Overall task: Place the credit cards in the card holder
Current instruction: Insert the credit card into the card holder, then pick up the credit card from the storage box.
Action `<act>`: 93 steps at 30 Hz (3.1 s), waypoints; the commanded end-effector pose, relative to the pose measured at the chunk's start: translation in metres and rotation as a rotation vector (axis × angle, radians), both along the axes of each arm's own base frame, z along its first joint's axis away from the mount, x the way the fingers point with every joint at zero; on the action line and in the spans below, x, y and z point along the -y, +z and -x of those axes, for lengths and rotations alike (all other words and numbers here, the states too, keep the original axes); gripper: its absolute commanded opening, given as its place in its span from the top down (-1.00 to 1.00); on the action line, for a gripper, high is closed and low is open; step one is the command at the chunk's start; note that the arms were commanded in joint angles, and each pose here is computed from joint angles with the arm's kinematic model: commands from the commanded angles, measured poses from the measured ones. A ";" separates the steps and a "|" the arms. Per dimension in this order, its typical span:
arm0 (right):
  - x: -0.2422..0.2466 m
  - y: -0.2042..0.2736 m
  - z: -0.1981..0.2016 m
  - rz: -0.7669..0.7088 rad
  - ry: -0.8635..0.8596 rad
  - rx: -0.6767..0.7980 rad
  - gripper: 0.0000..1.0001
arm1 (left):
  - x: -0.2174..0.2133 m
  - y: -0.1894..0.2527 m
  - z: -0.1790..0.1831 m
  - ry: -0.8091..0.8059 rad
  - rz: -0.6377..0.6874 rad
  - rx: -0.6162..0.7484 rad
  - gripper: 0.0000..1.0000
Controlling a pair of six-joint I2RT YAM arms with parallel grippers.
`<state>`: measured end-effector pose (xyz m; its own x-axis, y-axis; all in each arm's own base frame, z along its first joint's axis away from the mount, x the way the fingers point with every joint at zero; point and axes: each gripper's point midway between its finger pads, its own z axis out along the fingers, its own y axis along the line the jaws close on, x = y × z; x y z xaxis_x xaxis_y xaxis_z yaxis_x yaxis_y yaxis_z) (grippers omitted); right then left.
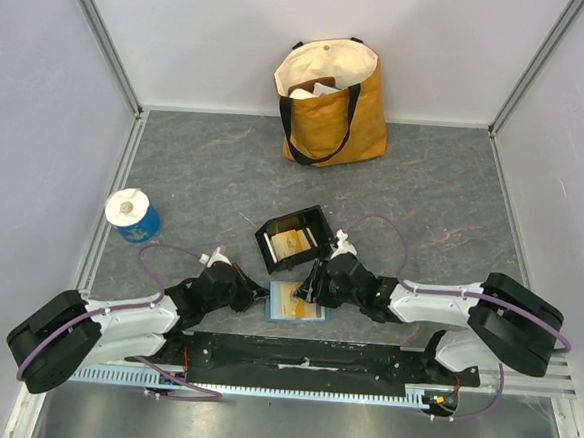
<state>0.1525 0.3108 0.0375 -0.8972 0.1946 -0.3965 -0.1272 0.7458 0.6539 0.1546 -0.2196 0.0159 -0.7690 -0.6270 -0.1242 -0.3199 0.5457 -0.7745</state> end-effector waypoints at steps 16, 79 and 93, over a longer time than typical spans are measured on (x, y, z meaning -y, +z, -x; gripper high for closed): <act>-0.044 0.027 0.003 -0.113 0.135 0.021 0.28 | -0.019 -0.026 0.010 0.024 -0.098 -0.056 0.97; -0.108 0.057 -0.110 0.094 0.407 0.175 -0.36 | -0.025 -0.014 -0.007 0.032 -0.181 0.024 0.96; -0.105 0.066 -0.111 0.076 0.400 0.184 -0.20 | -0.022 -0.017 -0.006 0.019 -0.182 0.015 0.96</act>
